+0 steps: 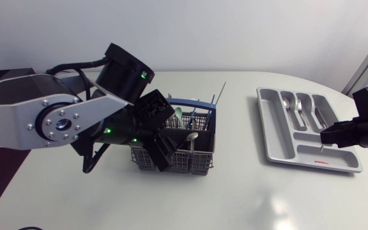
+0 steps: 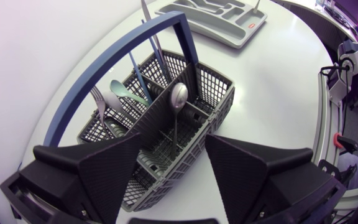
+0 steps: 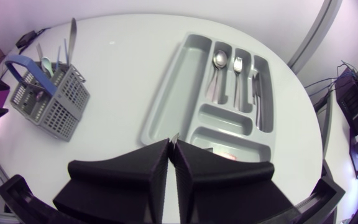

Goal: Unload the cutlery basket into the drawer organizer.

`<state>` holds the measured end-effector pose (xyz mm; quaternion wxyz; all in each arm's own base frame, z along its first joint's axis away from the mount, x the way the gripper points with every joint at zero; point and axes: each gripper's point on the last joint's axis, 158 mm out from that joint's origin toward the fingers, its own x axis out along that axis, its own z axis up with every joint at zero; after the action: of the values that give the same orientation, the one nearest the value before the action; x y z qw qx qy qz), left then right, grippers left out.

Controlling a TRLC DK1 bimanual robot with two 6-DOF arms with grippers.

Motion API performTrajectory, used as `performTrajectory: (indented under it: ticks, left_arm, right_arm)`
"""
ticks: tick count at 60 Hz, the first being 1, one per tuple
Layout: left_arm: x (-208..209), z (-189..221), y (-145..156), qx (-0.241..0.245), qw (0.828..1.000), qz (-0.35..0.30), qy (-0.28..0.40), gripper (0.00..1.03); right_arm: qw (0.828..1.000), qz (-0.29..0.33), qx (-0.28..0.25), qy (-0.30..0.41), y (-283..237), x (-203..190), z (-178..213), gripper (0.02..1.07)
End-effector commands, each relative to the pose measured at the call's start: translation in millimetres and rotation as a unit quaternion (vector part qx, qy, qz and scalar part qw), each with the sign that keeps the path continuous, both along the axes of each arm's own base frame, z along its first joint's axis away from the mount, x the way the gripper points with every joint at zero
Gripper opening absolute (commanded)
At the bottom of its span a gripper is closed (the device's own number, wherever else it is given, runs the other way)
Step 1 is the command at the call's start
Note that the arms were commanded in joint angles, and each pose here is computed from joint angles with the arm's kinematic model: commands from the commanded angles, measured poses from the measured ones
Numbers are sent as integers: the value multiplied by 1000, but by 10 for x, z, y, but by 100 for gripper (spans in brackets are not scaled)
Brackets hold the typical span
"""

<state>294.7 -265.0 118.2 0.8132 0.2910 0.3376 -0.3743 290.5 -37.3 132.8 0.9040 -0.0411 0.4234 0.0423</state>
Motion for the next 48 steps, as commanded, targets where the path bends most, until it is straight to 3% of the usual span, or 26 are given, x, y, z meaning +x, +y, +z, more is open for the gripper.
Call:
performTrajectory:
  ticks: [1,20,39,48]
  left_arm:
    - [35,31,-78,-1,1000,4,0,73]
    - [47,-5,-99,4,1000,4,3,73]
    - [48,-18,-217,14,1000,1,3,73]
    - [52,-55,-283,20,1000,2,2,73]
  right_arm:
    - [999,-9,-26,17,-161,-37,-213,14]
    - [993,-83,-69,44,-874,66,-774,14]
    - [990,-111,-71,55,-1068,188,-1093,18]
    - [989,-108,-76,61,-1041,196,-1178,54]
